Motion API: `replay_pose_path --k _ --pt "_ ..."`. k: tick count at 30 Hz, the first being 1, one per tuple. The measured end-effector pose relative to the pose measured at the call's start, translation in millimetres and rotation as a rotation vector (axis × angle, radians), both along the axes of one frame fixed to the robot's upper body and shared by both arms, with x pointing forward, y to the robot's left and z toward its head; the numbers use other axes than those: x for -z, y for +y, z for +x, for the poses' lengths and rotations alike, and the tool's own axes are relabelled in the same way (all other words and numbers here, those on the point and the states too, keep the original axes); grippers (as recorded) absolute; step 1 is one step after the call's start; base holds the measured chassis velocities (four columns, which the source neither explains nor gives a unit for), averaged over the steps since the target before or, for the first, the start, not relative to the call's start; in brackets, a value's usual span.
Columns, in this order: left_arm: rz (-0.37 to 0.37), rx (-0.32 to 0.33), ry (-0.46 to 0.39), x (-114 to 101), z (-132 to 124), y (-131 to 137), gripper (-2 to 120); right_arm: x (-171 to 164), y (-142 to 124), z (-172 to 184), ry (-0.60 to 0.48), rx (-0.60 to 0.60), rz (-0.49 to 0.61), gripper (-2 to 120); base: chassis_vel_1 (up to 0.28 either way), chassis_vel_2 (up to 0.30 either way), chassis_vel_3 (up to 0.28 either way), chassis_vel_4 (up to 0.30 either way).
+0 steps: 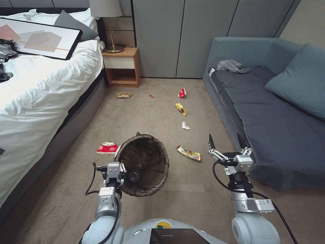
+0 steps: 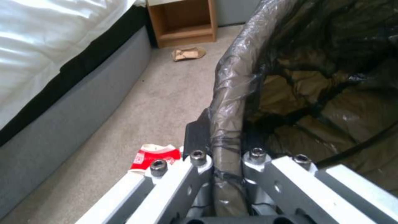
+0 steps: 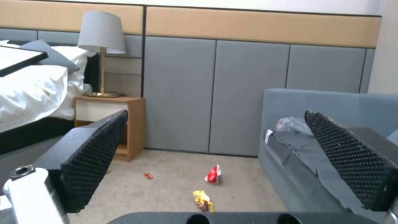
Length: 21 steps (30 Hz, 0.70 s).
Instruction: Pick up the trash bin, then pick up the garbage from the floor and place it into the trash bin.
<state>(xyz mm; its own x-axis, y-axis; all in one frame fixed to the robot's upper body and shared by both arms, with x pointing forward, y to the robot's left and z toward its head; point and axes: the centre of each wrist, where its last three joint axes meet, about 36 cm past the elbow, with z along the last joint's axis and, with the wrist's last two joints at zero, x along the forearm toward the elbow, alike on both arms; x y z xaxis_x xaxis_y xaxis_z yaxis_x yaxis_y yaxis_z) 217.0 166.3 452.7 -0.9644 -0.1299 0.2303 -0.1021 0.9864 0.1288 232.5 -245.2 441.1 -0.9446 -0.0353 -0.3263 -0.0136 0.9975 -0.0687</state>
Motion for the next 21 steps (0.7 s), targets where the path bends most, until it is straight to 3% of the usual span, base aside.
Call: replay_pose_path --k 6,21 --pt "0.002 -0.001 -0.001 0.3 0.1 0.0 0 0.1 -0.1 -0.2 -0.001 -0.005 -0.006 100 -0.101 0.086 0.095 -0.077" --pt "0.006 -0.01 -0.011 -0.6 2.6 1.3 0 6.2 -4.1 5.7 -0.075 -0.076 -0.079 100 -0.19 0.189 0.191 -0.194"
